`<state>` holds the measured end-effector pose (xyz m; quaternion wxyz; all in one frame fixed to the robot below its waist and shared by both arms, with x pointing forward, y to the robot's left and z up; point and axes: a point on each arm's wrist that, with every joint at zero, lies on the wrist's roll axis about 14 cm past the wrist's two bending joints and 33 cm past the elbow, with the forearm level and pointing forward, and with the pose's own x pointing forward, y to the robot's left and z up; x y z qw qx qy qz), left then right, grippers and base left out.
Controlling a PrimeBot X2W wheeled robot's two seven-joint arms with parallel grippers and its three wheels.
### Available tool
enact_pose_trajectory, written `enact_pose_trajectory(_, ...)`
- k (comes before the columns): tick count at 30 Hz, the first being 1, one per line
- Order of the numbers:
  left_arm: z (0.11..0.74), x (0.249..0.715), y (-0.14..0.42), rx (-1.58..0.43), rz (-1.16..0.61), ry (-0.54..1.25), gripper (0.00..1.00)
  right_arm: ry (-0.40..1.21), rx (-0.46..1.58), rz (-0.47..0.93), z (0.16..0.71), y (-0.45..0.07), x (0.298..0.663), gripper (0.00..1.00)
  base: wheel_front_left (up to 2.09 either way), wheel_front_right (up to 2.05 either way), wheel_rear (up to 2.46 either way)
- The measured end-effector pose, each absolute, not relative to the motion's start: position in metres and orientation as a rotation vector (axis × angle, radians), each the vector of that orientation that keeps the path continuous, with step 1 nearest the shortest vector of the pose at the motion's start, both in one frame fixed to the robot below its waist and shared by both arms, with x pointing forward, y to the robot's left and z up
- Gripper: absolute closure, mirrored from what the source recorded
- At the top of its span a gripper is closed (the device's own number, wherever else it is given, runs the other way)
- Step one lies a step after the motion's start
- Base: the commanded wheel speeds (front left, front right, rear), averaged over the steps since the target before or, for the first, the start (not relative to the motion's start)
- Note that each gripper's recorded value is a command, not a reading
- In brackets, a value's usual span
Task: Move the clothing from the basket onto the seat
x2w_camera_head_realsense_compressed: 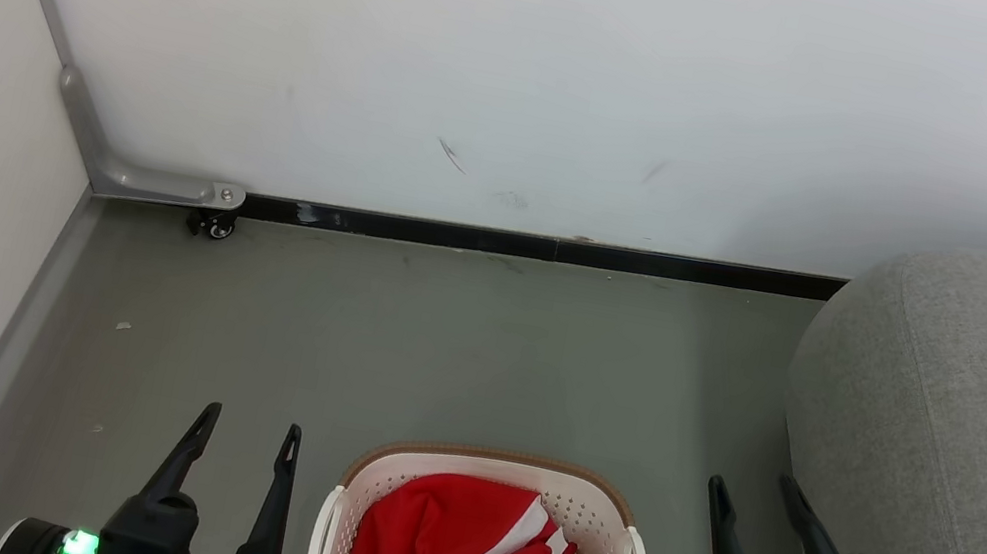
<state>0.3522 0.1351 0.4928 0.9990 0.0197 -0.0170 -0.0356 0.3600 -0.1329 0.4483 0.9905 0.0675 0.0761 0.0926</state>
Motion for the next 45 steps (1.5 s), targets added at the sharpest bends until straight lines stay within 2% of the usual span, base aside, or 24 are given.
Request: enact_pose_trajectory(45, 0.474, 0.351, 0.14, 0.036, -0.039, 0.028, 0.0, 0.152, 0.164, 0.171, 0.447, -0.135, 0.359, 0.0, 0.0, 0.0, 0.0)
